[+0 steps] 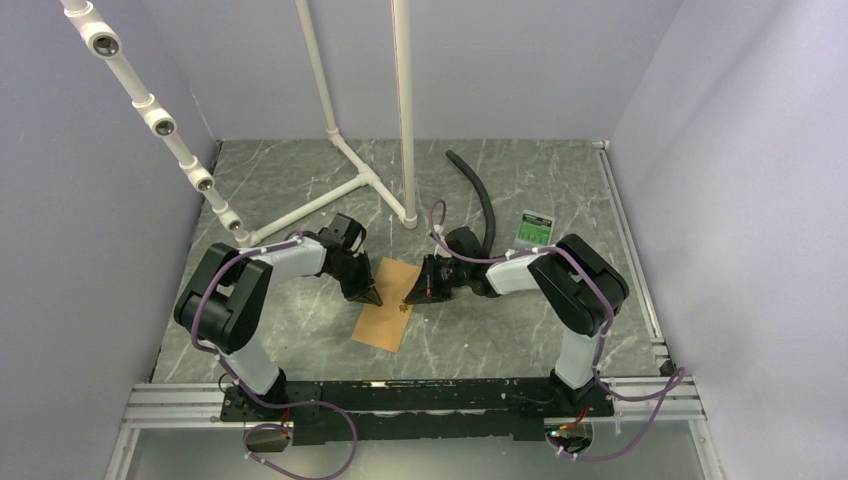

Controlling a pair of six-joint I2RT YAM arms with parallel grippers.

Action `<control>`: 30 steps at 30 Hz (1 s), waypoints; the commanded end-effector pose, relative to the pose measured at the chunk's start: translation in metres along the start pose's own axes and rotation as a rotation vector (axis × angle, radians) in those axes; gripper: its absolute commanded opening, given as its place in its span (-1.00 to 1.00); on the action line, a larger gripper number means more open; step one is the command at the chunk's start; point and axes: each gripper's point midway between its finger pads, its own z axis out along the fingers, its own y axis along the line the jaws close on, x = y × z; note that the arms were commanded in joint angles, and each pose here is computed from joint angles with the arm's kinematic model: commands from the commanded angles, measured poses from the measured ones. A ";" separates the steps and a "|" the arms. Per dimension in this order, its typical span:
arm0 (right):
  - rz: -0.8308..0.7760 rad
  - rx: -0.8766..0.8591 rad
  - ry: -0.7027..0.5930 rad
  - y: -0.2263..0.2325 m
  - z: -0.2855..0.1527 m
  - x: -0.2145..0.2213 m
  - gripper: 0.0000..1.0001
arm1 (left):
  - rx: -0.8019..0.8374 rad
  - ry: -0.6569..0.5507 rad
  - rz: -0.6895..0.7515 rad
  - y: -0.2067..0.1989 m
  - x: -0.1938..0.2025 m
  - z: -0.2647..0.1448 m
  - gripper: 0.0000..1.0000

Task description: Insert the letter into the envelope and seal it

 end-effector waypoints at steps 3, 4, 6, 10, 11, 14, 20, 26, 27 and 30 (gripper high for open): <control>-0.063 -0.073 0.006 0.017 0.011 -0.008 -1.00 | -0.080 -0.001 0.020 0.021 0.006 0.005 -0.95; -0.059 -0.073 0.010 0.016 0.012 -0.007 -1.00 | -0.075 0.000 0.026 0.019 0.006 0.004 -0.95; -0.049 -0.072 0.019 0.014 0.014 -0.006 -1.00 | -0.064 -0.002 0.038 0.016 0.005 0.003 -0.95; -0.037 -0.083 0.026 0.013 0.018 -0.005 -1.00 | -0.053 -0.009 0.062 0.013 0.003 0.000 -0.95; -0.035 -0.091 0.031 0.014 0.020 -0.003 -1.00 | -0.059 -0.011 0.066 0.014 0.002 0.000 -0.95; -0.033 -0.097 0.053 0.014 0.025 0.000 -1.00 | -0.065 -0.004 0.070 0.017 0.004 0.001 -0.95; -0.015 -0.105 0.074 0.013 0.034 0.004 -1.00 | -0.102 0.008 0.046 0.026 0.007 0.005 -0.95; 0.030 -0.085 0.056 0.006 0.040 0.005 -1.00 | -0.160 0.020 0.025 0.039 0.012 0.006 -0.95; 0.039 -0.084 0.053 0.004 0.041 0.006 -1.00 | -0.162 0.022 0.024 0.041 0.013 0.006 -0.95; 0.062 -0.073 0.048 0.001 0.043 0.008 -1.00 | -0.165 0.029 0.018 0.043 0.016 0.007 -0.95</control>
